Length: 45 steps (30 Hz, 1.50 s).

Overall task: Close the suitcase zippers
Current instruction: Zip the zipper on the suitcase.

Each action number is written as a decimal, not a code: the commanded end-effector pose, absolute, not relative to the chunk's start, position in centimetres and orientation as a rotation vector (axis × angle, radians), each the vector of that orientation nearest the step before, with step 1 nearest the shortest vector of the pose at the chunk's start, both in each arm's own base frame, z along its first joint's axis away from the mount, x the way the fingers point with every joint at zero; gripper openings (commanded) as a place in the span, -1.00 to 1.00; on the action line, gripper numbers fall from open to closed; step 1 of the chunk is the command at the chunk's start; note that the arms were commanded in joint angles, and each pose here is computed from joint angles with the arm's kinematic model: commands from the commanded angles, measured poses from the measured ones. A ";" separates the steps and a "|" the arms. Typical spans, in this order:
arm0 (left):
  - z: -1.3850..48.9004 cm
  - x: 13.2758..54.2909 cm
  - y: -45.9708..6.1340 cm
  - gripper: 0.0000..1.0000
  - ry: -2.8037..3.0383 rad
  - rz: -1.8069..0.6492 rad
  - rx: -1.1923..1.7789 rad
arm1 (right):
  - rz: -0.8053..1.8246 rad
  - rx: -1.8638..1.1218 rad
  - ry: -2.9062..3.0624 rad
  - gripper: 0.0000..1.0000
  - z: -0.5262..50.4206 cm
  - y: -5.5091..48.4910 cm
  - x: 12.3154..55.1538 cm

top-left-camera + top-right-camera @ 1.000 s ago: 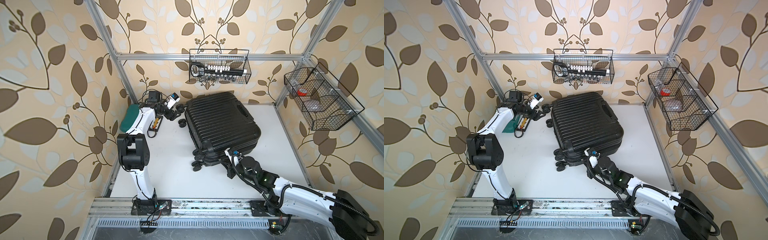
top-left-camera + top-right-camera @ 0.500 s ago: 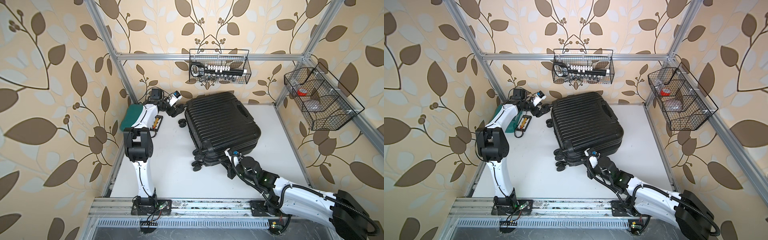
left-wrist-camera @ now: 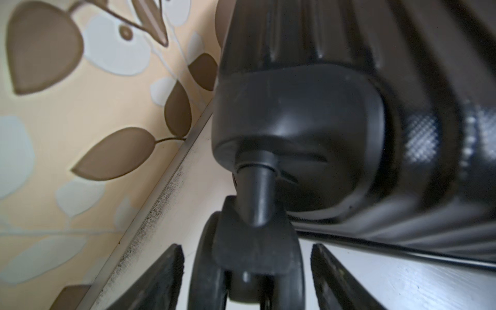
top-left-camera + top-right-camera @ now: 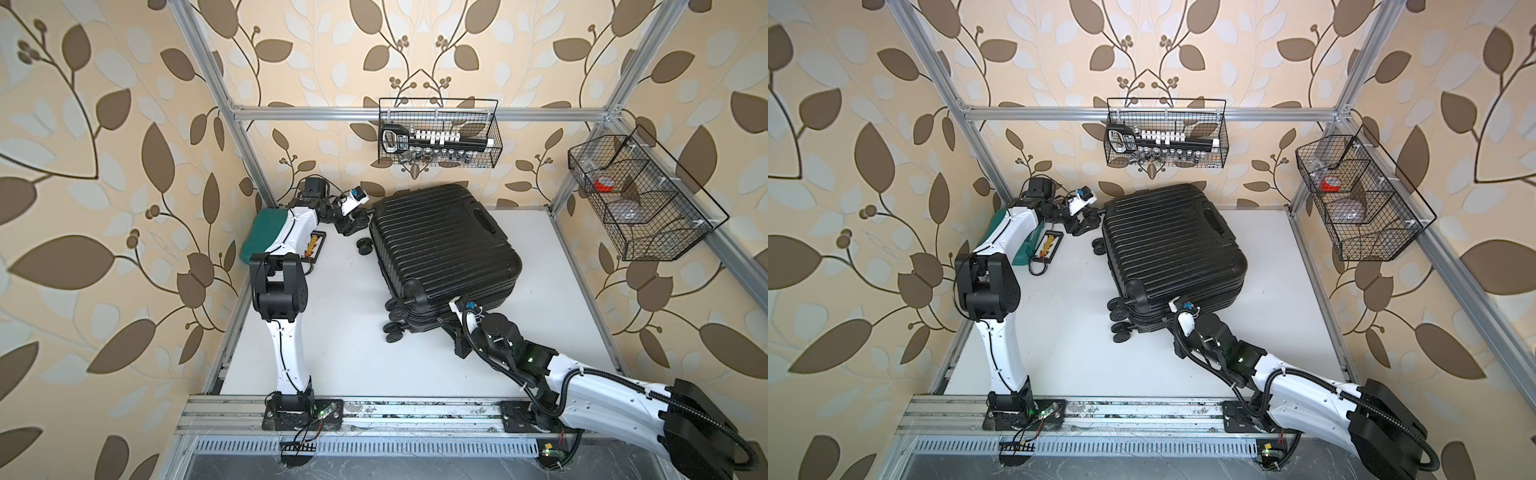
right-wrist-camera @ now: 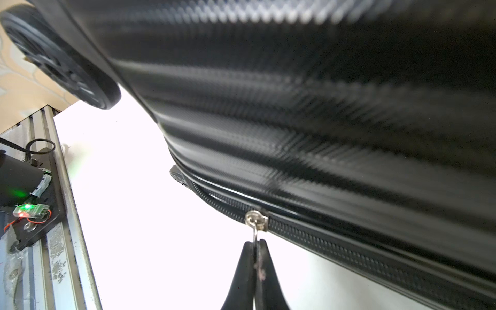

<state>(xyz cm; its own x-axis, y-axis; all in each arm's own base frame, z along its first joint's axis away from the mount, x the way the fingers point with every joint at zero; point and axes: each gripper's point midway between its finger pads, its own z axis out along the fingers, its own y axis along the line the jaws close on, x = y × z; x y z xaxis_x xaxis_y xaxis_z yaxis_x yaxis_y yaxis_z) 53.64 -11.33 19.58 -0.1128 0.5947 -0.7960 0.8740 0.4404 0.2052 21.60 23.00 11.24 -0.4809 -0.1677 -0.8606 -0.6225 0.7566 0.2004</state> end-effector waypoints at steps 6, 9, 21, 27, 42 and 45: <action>19.9 52.3 -13.5 0.00 1.770 -0.438 1.339 | 0.620 -0.575 2.039 -1.00 11.5 23.1 22.0; 20.4 52.9 -13.3 -0.08 1.833 -0.392 1.265 | 0.616 -0.567 2.032 -1.00 11.7 22.9 22.0; 22.6 51.8 -8.5 -0.28 2.177 -0.317 0.476 | 0.624 -0.606 1.981 -1.00 12.6 23.0 21.6; 23.1 48.7 -6.9 -0.31 2.243 -0.347 0.167 | 0.672 -0.652 1.935 -1.00 13.3 23.4 20.9; 22.8 41.4 -6.5 -0.34 2.276 -0.464 -0.194 | 0.685 -0.647 1.853 -1.00 14.9 23.4 20.9; 22.1 39.2 -7.0 -0.31 2.291 -0.503 -0.201 | 0.617 -0.595 1.878 -1.00 14.4 22.5 21.8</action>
